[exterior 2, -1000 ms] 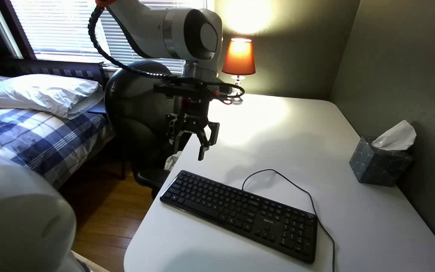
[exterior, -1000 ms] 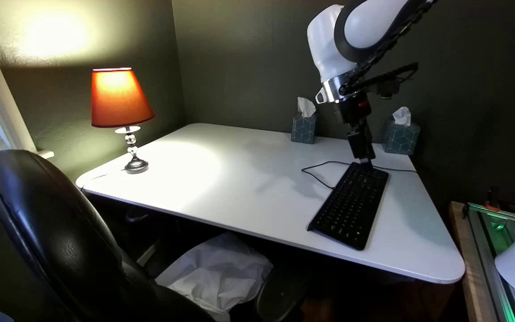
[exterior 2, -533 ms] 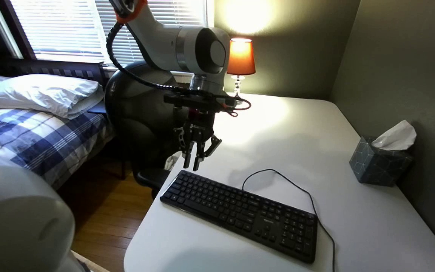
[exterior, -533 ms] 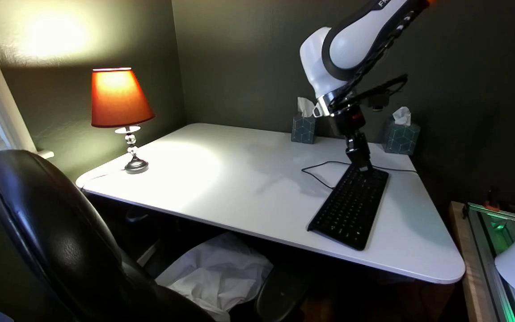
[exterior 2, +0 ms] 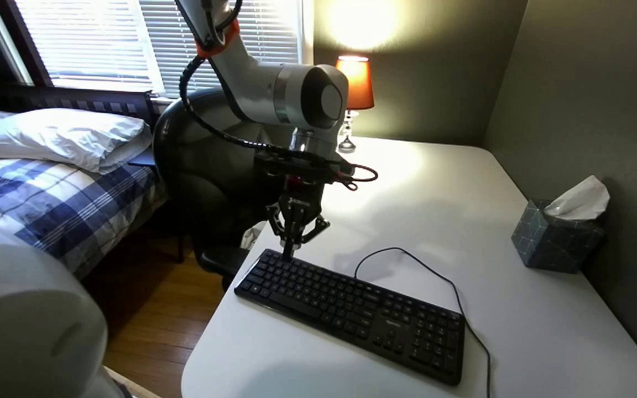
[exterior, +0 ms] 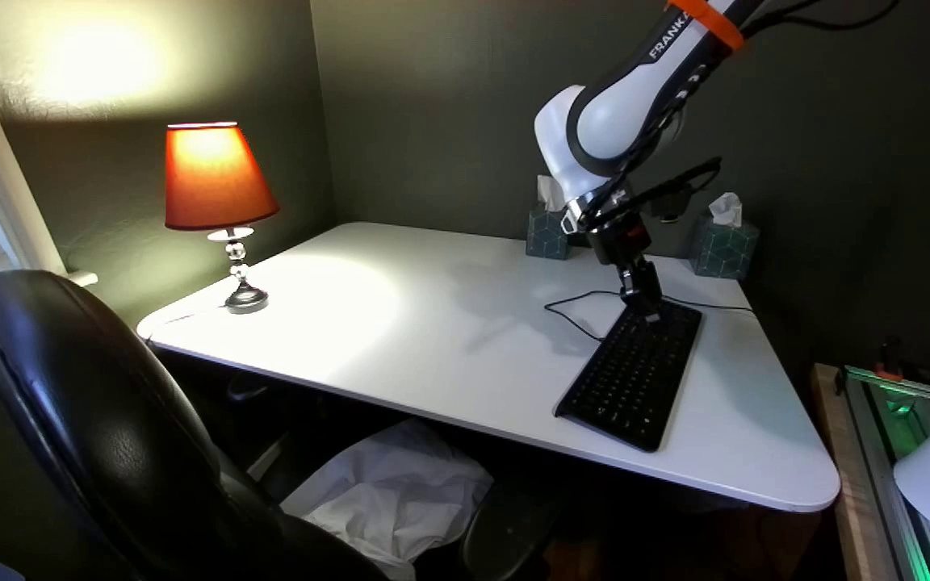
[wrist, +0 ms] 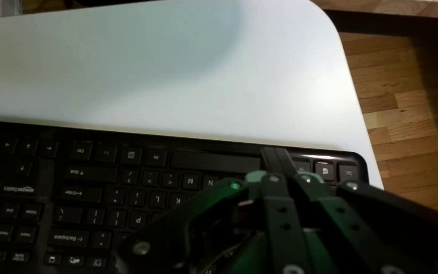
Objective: Press a key on the keyboard
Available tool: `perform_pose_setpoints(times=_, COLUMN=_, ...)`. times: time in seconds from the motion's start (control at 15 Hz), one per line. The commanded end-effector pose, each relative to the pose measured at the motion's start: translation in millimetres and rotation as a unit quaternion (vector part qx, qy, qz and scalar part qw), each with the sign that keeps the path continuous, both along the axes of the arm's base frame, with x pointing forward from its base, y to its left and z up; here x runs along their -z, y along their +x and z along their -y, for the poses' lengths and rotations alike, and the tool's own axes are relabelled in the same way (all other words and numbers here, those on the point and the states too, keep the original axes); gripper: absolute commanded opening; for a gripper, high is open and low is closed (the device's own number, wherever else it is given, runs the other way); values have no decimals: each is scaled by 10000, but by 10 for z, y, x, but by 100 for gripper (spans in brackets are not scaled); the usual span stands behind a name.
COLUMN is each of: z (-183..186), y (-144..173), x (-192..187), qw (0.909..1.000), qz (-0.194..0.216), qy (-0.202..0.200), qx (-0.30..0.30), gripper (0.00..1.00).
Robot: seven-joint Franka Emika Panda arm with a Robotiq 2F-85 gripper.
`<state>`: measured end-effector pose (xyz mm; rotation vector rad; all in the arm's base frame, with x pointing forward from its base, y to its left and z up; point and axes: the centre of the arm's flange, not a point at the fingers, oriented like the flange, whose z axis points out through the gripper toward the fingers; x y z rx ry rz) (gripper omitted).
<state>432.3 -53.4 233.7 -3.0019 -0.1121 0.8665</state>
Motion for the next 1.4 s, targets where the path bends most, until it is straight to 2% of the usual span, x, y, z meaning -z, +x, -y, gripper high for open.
perform_pose_setpoints(times=0.0, z=36, y=120, x=209, qw=9998, qz=30, qy=40, qx=-185, gripper=0)
perform_pose_setpoints(times=0.47, z=16, y=138, x=250, qw=10000, qz=-12, qy=31, qx=-80, gripper=1)
perform_pose_setpoints(times=1.33, z=37, y=419, x=670, qw=9993, qz=-326, qy=76, qx=-142, gripper=0)
